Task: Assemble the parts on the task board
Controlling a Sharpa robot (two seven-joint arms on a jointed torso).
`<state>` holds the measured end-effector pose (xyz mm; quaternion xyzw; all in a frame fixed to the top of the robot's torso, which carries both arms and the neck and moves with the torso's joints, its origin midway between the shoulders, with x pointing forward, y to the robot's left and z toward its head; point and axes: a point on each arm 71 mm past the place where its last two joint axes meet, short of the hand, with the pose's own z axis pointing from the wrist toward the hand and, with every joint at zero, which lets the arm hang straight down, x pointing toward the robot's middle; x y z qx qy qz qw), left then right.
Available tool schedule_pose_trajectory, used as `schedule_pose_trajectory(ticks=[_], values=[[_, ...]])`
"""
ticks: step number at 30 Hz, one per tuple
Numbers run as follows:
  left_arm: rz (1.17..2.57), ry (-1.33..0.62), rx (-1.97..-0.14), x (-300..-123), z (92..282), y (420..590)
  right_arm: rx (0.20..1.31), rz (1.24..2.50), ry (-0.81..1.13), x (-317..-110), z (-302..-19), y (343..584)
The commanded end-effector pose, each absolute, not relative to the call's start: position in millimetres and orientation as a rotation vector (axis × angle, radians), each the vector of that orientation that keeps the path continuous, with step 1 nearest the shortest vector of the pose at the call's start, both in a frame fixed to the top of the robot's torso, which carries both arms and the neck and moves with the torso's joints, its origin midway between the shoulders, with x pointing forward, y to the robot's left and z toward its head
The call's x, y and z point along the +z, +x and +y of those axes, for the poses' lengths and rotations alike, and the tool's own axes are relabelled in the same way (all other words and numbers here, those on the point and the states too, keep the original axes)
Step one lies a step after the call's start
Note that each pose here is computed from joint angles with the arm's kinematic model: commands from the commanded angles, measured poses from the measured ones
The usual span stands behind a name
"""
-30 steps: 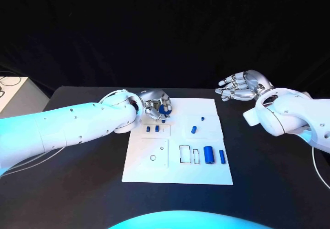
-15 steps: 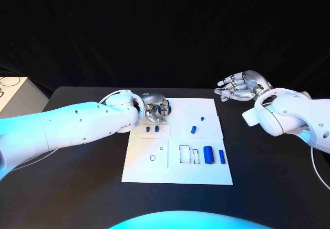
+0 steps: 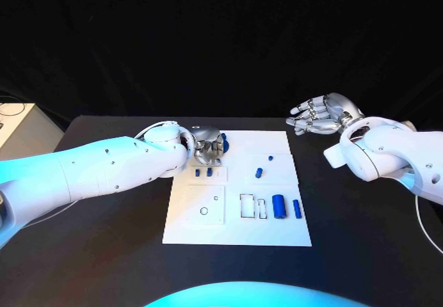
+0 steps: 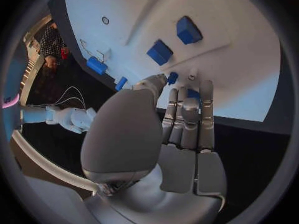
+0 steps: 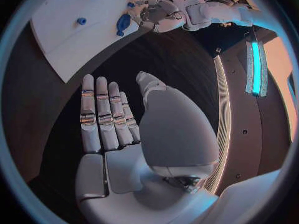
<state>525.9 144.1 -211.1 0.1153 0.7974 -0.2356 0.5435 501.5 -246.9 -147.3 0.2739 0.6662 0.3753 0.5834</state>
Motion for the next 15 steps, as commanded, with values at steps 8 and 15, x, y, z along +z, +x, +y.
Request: schedule_pose_trajectory(ticks=[8,15], values=[[1.925,0.29,-0.555,-216.7,141.7,524.9,0.893,1.561,0.622,-147.0,-245.0,500.4],[1.934,0.288,-0.562,-217.8,141.1,524.8,0.893,1.562,0.621,-147.0,-244.9,500.3]])
